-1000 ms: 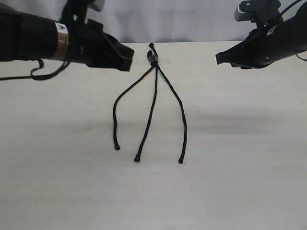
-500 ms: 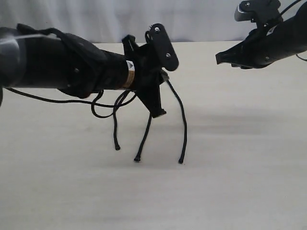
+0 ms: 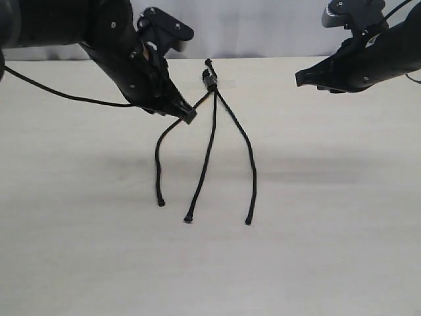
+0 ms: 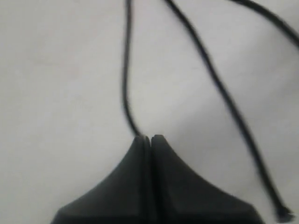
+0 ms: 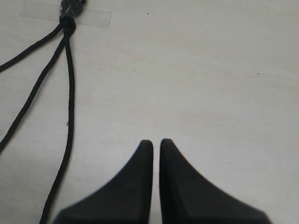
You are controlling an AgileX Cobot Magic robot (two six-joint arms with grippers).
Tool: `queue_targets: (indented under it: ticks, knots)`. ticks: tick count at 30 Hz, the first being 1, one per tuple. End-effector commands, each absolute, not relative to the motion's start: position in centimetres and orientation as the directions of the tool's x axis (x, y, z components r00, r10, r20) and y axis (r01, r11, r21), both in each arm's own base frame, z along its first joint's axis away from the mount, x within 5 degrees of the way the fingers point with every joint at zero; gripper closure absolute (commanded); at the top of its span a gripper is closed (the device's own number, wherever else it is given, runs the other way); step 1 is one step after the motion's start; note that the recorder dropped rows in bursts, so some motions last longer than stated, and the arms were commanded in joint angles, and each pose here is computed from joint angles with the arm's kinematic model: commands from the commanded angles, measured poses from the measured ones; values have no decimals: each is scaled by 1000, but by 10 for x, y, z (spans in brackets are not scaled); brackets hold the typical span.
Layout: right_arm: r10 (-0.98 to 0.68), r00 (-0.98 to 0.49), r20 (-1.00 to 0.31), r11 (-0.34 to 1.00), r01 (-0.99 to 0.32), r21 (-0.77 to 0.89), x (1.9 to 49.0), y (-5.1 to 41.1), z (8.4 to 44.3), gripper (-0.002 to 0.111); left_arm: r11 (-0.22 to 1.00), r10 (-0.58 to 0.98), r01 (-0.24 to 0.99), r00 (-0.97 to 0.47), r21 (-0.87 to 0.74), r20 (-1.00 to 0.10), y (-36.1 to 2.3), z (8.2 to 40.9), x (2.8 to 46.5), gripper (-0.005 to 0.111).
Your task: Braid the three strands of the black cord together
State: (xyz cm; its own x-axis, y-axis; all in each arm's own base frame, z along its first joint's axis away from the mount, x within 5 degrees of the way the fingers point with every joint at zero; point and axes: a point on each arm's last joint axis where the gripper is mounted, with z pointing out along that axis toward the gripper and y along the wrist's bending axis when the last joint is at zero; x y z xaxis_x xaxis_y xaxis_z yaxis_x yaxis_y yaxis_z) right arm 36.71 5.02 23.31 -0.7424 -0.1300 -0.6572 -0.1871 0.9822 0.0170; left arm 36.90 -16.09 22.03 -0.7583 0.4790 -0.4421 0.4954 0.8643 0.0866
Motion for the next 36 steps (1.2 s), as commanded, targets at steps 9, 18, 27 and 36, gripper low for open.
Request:
queue_targets:
  ticks: [9,18,27,36]
  knots:
    - [-133,-736,-664,982,-189,12,367,49,236,104,835,467,536,-809,-123,-358,-201,134,376,58]
    - [-133,-734,-666,982,-189,12,367,49,236,104,794,538,600,-769,-99,-345,-220,107,369,55]
    - [-132,-731,-669,982,-188,11,368,49,236,104,716,657,696,-698,-54,-285,-226,92,361,77]
    - [-132,-729,-672,982,-188,11,368,49,237,104,707,665,706,-683,-42,-304,-227,111,368,107]
